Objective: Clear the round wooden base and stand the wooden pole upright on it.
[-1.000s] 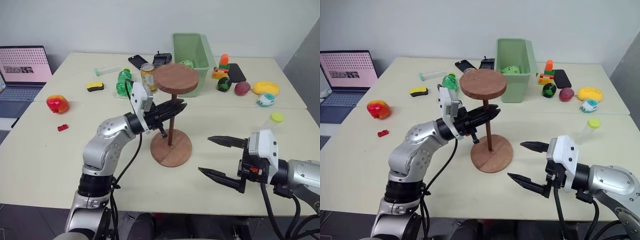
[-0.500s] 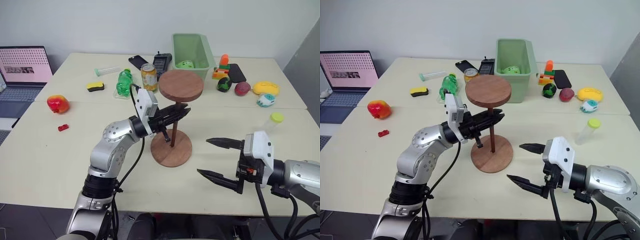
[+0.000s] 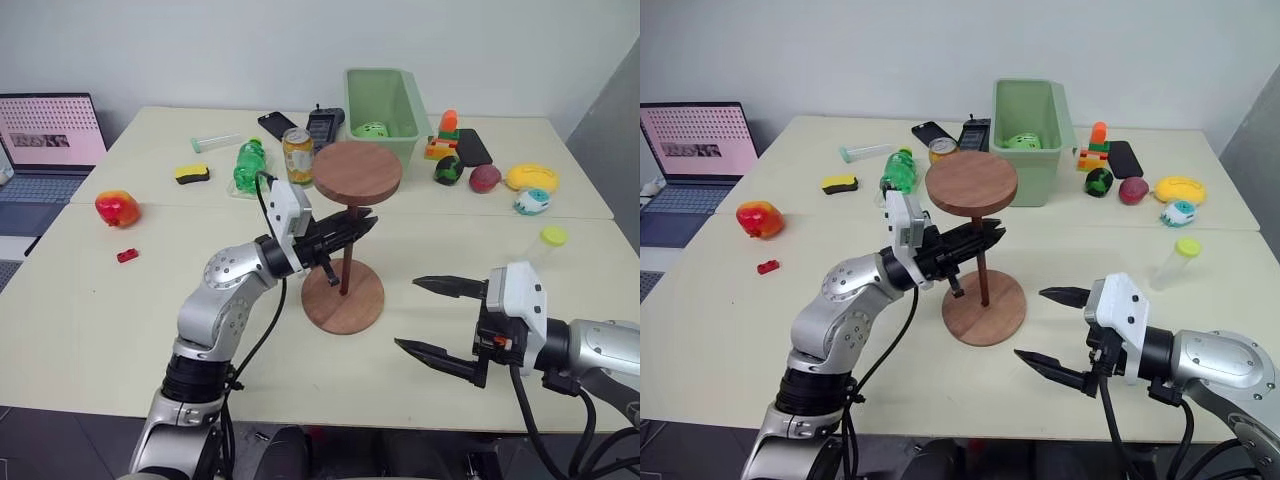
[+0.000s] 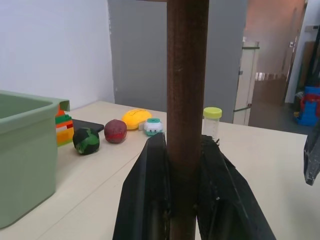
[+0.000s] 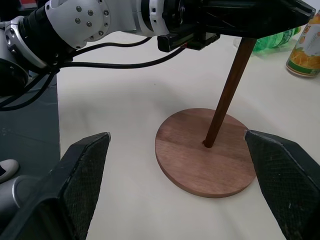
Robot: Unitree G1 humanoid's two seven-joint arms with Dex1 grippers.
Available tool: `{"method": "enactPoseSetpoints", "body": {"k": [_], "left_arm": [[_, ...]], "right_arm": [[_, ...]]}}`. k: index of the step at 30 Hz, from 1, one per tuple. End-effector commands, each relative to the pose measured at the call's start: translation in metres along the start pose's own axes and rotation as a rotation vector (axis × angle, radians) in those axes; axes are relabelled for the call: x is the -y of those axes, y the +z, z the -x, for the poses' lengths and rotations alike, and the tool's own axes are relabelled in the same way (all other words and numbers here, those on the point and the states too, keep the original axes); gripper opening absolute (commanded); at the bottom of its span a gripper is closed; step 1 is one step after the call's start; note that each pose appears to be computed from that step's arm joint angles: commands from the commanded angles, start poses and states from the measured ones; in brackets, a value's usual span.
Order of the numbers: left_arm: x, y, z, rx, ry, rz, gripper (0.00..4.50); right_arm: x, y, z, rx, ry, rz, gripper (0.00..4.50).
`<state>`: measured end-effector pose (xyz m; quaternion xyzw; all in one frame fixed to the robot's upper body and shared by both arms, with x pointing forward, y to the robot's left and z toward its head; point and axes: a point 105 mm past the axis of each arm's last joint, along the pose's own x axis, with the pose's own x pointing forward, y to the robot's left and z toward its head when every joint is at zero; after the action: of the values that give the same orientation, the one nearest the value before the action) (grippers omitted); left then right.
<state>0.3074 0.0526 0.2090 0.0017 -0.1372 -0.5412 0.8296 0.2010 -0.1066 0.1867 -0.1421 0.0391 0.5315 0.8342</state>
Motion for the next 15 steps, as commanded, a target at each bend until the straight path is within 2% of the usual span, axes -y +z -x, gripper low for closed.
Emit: {"method": "enactPoseSetpoints", "body": {"k": [1,15], "left_arm": [[0.001,0.001,0.003,-0.007,0.004,-0.010,0.28],[-0.010,-0.008,0.007,-0.012,0.072,-0.009,0.28]], "right_arm": [[0.000,0.009,0.001,0.022,-0.003,0.051,4.50],[0.000,0.009,0.000,0.022,0.002,0.054,4.50]]}}
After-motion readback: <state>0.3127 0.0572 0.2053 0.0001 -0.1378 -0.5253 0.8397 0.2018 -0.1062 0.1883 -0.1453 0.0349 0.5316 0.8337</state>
